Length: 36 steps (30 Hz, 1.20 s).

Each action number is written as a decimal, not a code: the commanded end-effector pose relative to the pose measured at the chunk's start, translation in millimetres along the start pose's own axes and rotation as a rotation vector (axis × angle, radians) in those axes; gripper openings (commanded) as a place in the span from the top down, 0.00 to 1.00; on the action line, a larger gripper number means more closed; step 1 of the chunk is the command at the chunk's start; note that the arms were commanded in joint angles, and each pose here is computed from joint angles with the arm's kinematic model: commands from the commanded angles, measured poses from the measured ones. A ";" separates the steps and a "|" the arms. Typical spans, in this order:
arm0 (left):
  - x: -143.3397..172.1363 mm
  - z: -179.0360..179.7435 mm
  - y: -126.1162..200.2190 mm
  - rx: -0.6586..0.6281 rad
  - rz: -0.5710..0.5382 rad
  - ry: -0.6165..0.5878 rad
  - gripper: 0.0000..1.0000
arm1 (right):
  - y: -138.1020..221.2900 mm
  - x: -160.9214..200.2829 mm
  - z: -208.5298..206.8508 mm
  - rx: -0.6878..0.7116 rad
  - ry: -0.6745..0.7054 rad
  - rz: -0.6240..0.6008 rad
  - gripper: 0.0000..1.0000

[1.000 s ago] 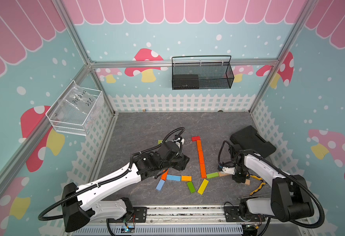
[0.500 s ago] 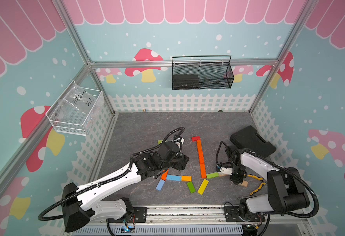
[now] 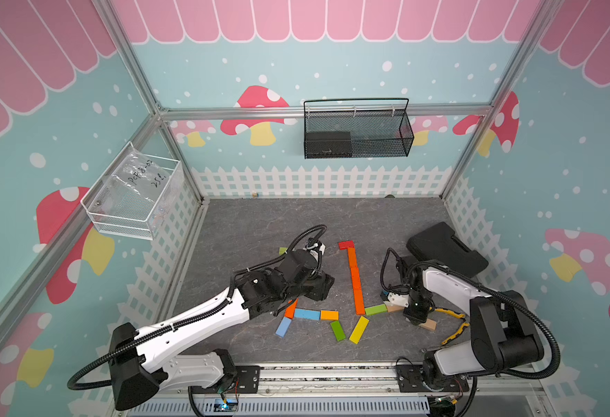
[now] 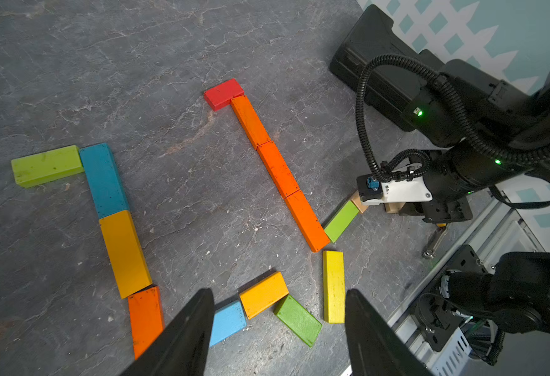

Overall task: Assemble a giraffe with building blocks
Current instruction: Assemble the building block at the center of the board.

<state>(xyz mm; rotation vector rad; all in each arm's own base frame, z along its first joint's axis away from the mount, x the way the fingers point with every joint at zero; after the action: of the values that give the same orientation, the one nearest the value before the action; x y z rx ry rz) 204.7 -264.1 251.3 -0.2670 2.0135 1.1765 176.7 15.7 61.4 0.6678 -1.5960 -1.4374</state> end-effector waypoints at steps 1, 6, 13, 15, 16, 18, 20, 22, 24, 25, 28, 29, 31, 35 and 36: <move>-0.4 2.5 1.7 -0.013 -0.011 -0.008 0.33 | 0.4 5.2 10.3 -0.031 -0.010 0.008 0.68; -0.8 3.1 1.9 -0.016 -0.012 -0.006 0.33 | 0.5 5.0 10.6 -0.032 -0.015 0.006 0.61; -1.8 4.8 2.0 -0.020 -0.013 -0.004 0.33 | -0.1 2.3 7.7 -0.026 -0.035 0.005 0.61; -2.0 4.8 2.0 -0.020 -0.014 -0.004 0.33 | -0.4 1.2 6.9 -0.028 -0.044 0.006 0.62; -1.6 5.3 1.8 -0.022 -0.013 -0.003 0.33 | -0.8 0.7 6.8 -0.031 -0.049 0.005 0.63; -1.6 5.5 2.1 -0.023 -0.015 -0.004 0.33 | -1.3 0.4 7.2 -0.035 -0.055 0.005 0.64; -2.0 5.6 2.6 -0.024 -0.017 -0.004 0.33 | -1.6 0.5 7.5 -0.038 -0.065 0.007 0.66; -1.7 5.9 2.4 -0.026 -0.016 -0.003 0.33 | -1.9 0.0 8.6 -0.043 -0.066 0.005 0.69; -1.8 5.6 2.9 -0.023 -0.017 -0.004 0.33 | -2.0 -0.4 9.0 -0.047 -0.075 0.002 0.72; -1.9 5.7 2.9 -0.024 -0.017 -0.004 0.33 | -2.3 -0.4 9.4 -0.050 -0.080 0.003 0.72; -2.3 6.0 3.4 -0.026 -0.020 -0.004 0.33 | -3.8 0.5 9.7 -0.051 -0.096 0.013 0.73; -2.0 6.2 3.6 -0.026 -0.020 -0.004 0.33 | -3.9 0.2 9.7 -0.053 -0.102 0.012 0.73; -2.3 6.3 4.1 -0.026 -0.022 -0.004 0.33 | -2.8 -2.3 8.6 -0.054 -0.112 0.000 0.70; -2.2 6.2 4.2 -0.026 -0.022 -0.005 0.33 | -0.8 -2.8 11.6 -0.066 -0.115 -0.004 0.62; -2.1 6.3 4.0 -0.026 -0.021 -0.005 0.33 | 0.4 -3.1 11.9 -0.061 -0.112 -0.011 0.59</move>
<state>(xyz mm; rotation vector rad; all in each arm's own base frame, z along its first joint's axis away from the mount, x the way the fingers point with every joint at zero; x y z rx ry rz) 206.3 -262.8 251.4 -0.2772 2.0086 1.1836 172.2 17.4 61.1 0.5735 -1.6709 -1.5165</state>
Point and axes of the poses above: each gripper's point midway between its finger pads, its own y axis back along the fingers, its own z axis along the line the jaws close on, x = y × z, the point moved 4 cm from there along y, back along the fingers, and after that the axes turned 2 degrees about -y, right-handed, at the moved point
